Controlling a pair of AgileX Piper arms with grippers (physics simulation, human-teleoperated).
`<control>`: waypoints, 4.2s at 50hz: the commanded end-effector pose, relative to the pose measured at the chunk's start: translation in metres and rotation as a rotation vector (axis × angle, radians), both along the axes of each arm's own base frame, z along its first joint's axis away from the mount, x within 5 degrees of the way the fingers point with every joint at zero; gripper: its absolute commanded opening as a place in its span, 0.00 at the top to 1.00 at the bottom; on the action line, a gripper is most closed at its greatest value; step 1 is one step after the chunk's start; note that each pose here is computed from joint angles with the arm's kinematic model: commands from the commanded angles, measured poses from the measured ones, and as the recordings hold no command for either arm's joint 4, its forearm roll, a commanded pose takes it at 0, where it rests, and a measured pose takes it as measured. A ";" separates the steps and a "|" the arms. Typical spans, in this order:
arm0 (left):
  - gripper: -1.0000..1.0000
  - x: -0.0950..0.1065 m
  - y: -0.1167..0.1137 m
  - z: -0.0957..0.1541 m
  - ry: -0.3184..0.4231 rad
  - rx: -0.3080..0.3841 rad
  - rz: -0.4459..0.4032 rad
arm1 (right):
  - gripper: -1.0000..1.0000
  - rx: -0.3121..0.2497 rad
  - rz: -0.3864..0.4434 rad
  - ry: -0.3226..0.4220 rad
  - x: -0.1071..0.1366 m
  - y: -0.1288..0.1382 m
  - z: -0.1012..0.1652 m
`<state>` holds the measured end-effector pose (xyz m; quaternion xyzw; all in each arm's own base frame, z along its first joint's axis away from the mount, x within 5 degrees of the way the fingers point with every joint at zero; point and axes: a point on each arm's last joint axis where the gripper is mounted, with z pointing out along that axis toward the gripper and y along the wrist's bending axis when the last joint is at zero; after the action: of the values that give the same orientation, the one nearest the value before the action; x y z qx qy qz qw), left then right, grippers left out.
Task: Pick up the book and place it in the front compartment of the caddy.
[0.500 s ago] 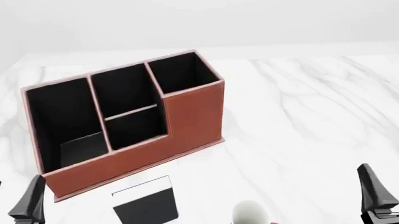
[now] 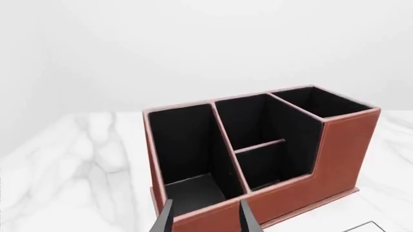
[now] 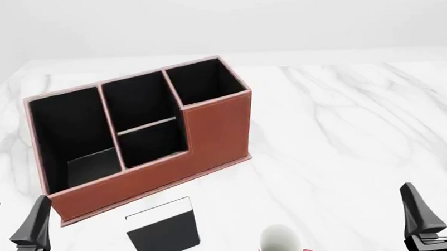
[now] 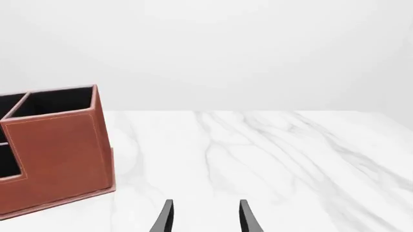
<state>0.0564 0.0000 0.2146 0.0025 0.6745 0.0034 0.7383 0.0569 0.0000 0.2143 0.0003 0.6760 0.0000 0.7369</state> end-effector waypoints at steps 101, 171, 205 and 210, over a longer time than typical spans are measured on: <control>0.00 0.107 -0.090 0.179 0.843 0.932 -0.763 | 0.00 0.000 0.000 0.000 0.000 0.000 0.000; 0.00 0.101 -0.152 0.109 1.121 0.933 -0.919 | 0.00 0.000 0.001 0.000 0.002 0.000 0.000; 0.00 0.115 -0.167 0.049 1.188 0.944 -0.920 | 0.00 0.000 0.001 0.000 0.002 0.000 0.000; 0.00 0.115 -0.167 0.048 1.190 0.937 -0.915 | 0.00 0.000 0.001 0.000 0.002 0.000 0.000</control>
<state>0.1666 -0.1630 0.2798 0.5797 0.8052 -0.0188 0.1236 0.0590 0.0000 0.2147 0.0001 0.6760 0.0005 0.7369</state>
